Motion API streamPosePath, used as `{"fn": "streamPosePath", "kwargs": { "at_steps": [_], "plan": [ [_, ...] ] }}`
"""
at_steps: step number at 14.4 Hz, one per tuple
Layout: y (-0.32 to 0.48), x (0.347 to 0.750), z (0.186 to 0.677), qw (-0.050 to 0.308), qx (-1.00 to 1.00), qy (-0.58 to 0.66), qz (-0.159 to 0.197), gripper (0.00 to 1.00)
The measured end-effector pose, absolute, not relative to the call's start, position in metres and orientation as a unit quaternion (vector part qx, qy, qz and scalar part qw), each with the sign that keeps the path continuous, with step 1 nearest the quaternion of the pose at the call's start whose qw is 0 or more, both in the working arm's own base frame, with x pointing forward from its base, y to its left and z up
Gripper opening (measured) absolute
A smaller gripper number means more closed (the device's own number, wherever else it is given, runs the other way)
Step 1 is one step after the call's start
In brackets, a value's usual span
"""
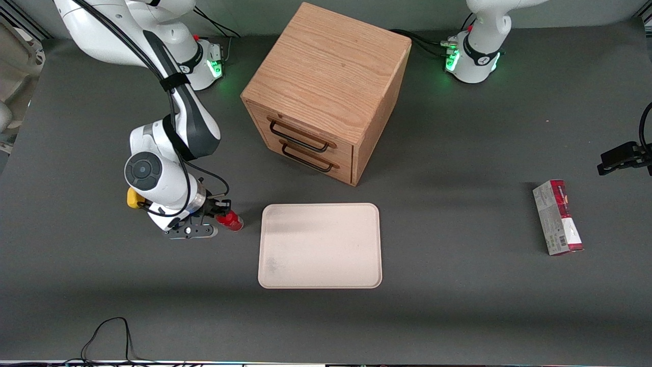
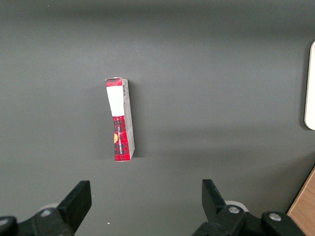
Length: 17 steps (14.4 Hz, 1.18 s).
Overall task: Place coke bottle on tray
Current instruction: 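Lower the right gripper over the bottle's body and close on it, then lift the bottle with the right gripper off the table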
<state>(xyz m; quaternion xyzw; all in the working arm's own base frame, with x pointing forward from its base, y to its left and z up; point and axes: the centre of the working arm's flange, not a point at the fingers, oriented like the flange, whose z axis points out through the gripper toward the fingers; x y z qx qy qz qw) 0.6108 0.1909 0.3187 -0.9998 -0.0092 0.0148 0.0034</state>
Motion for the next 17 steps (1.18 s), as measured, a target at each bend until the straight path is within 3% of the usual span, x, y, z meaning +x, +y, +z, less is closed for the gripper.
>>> {"fn": "streamPosePath", "kwargs": {
  "at_steps": [6, 11, 17],
  "plan": [
    [0.193, 0.617, 0.341, -0.002, -0.999, -0.009, 0.034, 0.32],
    [0.194, 0.633, 0.431, -0.007, -0.999, -0.008, 0.049, 0.32],
    [0.189, 0.626, 0.542, -0.009, -0.998, -0.008, 0.056, 0.32]
  ]
}}
